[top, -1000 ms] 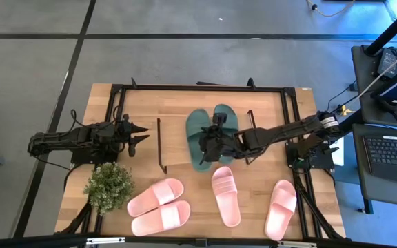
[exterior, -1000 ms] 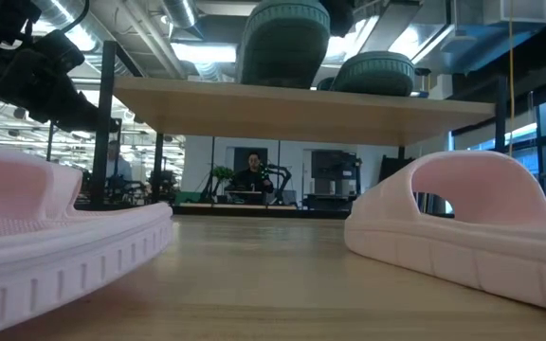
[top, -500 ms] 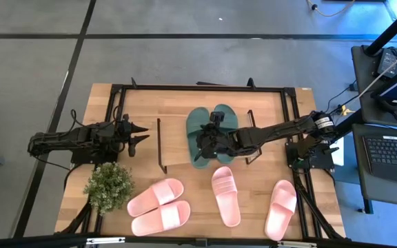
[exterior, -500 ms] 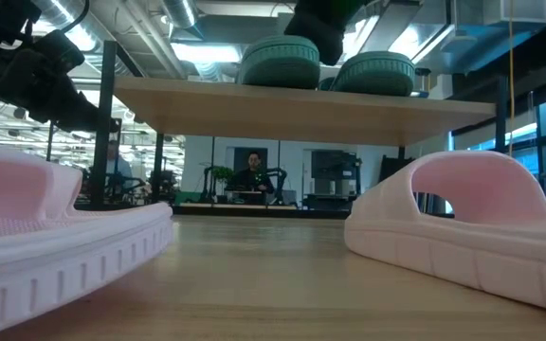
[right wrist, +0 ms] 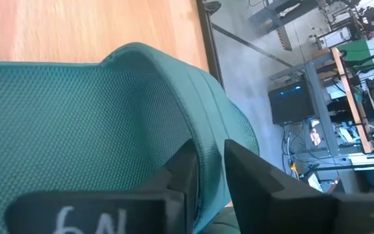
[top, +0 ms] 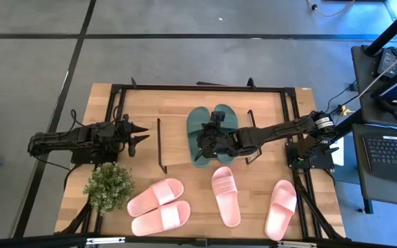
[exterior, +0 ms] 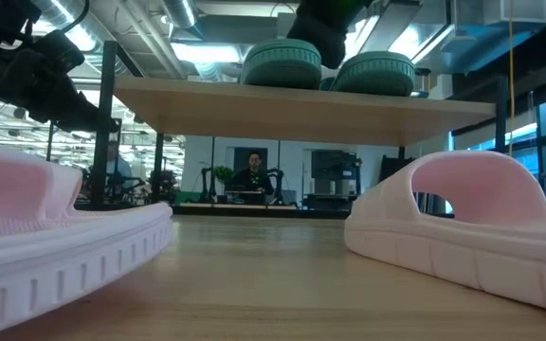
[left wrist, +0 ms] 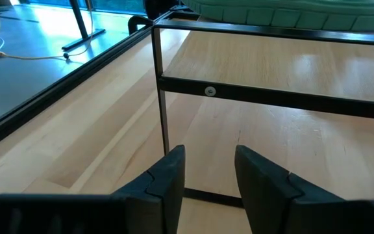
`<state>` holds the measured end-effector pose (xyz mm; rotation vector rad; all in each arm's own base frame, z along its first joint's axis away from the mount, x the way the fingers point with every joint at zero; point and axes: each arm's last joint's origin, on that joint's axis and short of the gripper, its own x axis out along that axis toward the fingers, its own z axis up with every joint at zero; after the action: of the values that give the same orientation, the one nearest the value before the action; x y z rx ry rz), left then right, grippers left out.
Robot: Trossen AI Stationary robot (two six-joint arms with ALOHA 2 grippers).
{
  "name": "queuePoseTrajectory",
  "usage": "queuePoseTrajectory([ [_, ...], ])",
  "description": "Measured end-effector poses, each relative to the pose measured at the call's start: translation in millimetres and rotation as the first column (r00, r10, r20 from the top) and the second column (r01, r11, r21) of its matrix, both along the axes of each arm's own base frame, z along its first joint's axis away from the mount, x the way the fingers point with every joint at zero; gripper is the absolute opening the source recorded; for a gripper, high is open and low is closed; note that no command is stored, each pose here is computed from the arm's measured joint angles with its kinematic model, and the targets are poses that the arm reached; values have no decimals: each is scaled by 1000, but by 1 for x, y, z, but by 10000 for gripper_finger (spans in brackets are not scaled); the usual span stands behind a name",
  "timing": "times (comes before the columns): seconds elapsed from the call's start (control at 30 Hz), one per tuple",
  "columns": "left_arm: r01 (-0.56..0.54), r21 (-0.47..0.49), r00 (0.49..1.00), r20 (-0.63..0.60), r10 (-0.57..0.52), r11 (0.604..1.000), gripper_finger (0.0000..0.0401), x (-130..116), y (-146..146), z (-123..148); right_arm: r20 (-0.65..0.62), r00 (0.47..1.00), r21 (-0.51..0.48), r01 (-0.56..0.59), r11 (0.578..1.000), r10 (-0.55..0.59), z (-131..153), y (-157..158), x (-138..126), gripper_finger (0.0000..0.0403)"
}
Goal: Pick and place slides into the shelf
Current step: Put the green slide on the shelf, then put the pink slide under the shelf
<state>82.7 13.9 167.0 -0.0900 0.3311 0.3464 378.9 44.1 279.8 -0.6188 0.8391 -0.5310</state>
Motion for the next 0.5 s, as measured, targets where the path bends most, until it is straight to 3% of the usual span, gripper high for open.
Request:
queuePoseTrajectory([
  [0.33, 0, 0, 1000, 0, 0, 1000, 127, 0, 0, 0, 3, 1000, 20, 3, 1000, -3, -1, 0, 0, 171],
  [0.5, 0, 0, 1000, 0, 0, 1000, 127, 0, 0, 0, -15, 1000, 9, -14, 1000, 15, -1, 3, -1, 187],
])
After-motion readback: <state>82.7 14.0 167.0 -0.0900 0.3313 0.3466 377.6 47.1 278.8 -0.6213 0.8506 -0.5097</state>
